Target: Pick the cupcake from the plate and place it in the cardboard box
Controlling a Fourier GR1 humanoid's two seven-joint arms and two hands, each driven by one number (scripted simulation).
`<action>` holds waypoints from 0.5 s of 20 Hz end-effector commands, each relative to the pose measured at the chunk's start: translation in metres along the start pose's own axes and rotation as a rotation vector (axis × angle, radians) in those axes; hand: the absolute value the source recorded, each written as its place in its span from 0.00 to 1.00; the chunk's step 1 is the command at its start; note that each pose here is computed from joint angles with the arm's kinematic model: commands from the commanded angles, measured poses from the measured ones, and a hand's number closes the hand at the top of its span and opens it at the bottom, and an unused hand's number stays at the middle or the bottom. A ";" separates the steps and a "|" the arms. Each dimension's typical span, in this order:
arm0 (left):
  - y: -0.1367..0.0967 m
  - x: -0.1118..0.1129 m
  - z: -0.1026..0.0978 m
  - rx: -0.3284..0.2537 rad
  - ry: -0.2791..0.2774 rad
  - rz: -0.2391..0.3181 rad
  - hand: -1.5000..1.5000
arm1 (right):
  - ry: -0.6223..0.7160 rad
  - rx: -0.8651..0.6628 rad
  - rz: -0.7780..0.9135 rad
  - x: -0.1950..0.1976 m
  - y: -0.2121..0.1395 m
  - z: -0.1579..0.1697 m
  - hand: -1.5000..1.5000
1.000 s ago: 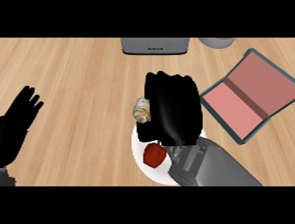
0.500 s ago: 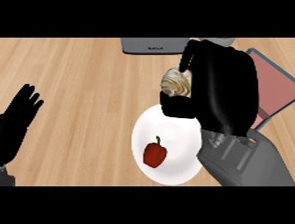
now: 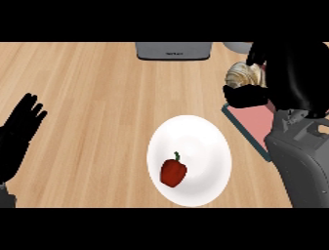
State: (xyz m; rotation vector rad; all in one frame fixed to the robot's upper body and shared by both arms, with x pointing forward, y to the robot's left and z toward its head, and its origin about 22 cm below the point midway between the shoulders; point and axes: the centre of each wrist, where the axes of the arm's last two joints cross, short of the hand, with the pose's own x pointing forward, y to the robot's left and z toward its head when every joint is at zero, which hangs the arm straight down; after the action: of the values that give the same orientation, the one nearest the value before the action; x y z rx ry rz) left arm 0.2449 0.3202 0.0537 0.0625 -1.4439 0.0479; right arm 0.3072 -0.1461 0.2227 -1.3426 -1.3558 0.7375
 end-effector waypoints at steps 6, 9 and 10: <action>-0.015 -0.001 -0.012 -0.015 -0.004 0.009 0.50 | 0.004 0.011 -0.008 -0.053 0.047 -0.030 1.00; -0.012 0.002 -0.006 0.004 -0.006 0.026 0.50 | 0.008 0.067 -0.030 -0.064 0.063 -0.025 1.00; 0.008 0.008 -0.002 -0.023 -0.001 -0.008 0.50 | 0.017 0.078 -0.041 -0.071 0.082 -0.029 1.00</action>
State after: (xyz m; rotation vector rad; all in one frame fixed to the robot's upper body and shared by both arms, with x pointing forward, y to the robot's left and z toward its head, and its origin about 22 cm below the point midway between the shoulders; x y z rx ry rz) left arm 0.2466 0.3188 0.0558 0.0543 -1.4436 0.0457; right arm 0.3379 -0.1926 0.1689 -1.2984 -1.3392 0.7441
